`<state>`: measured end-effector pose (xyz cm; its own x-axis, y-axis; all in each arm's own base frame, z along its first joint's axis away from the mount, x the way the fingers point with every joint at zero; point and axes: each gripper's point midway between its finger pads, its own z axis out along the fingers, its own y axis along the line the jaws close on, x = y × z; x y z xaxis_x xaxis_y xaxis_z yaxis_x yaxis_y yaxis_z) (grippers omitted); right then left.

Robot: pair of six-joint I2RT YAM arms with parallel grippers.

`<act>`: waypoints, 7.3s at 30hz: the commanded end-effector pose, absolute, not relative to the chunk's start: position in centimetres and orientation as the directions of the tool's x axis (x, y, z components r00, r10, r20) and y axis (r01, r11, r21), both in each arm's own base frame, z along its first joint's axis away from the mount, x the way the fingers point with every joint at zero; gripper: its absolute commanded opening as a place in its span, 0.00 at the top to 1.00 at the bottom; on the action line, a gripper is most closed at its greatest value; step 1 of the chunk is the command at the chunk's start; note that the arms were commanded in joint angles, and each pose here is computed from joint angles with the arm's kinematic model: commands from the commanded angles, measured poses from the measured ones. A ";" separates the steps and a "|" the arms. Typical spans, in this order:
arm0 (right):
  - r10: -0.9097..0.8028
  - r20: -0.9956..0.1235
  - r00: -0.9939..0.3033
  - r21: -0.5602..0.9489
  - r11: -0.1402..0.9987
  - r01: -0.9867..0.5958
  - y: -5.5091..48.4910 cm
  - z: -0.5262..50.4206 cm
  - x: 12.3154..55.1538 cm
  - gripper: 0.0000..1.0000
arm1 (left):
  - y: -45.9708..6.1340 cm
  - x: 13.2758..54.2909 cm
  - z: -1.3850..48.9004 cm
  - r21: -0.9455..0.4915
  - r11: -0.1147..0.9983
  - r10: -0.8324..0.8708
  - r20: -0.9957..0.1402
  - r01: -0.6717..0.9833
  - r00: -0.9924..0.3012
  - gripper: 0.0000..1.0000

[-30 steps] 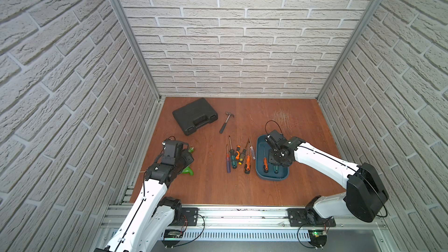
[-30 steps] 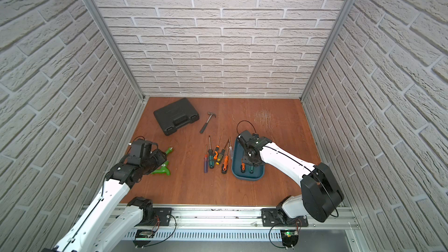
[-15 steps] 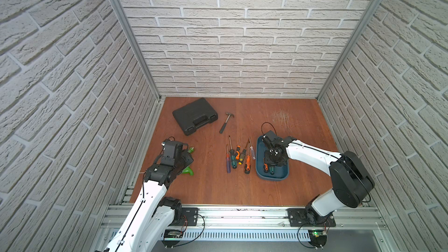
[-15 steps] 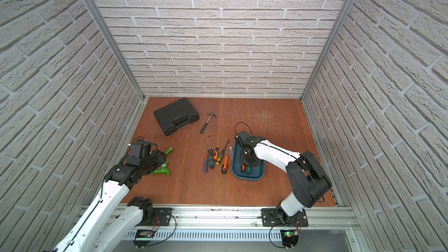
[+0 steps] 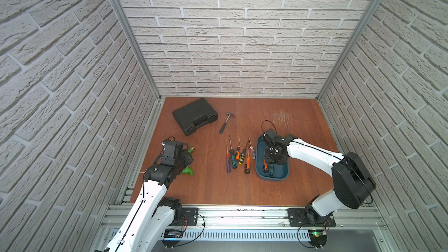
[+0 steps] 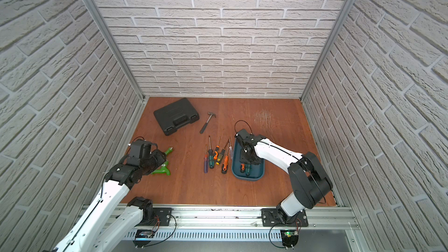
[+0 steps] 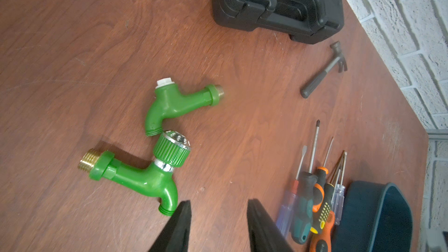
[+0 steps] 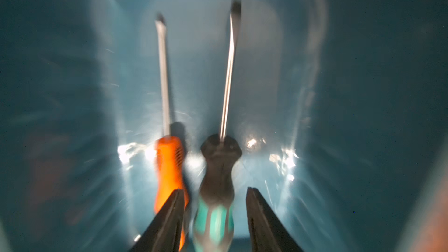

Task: Put the screwdriver on the desktop into the storage box
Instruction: Place the screwdriver in the storage box, then pick up the screwdriver from the center of the board, then place the screwdriver in the storage box, then pick up the screwdriver from the center of the board, then place the screwdriver in the storage box.

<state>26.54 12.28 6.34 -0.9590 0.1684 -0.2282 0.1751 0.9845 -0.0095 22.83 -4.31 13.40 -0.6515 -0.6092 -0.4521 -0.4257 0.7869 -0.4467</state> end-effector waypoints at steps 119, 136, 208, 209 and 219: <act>0.212 -0.225 -0.951 0.162 0.971 0.178 17.5 6.8 24.5 0.80 | -6.5 23.4 12.8 -0.445 0.823 -0.544 -0.434 -0.354 -0.718 0.56; 0.208 -0.181 -0.961 0.102 0.976 0.192 16.7 5.1 24.1 0.54 | -6.9 23.6 12.7 -0.451 0.823 -0.539 -0.424 -0.346 -0.728 0.56; 0.443 -0.561 -0.700 0.361 0.891 0.275 4.7 19.0 15.7 0.44 | -41.7 24.3 14.7 -0.151 0.940 0.222 -0.406 0.305 -0.887 0.89; 0.446 -0.561 -0.697 0.361 0.890 0.279 4.5 19.1 15.6 0.44 | -42.6 24.3 14.6 -0.160 0.934 0.232 -0.403 0.318 -0.885 0.89; 0.490 -0.561 -0.668 0.385 0.868 0.314 3.1 18.9 14.0 0.44 | -49.5 22.7 11.0 -0.245 0.898 0.277 -0.331 0.365 -0.902 0.87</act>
<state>14.33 3.99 18.70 -0.6937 0.4637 -0.5511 0.2805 0.8787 0.3862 24.03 -47.88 10.23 -0.8967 0.2717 -0.3494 0.3525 0.9159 -0.1923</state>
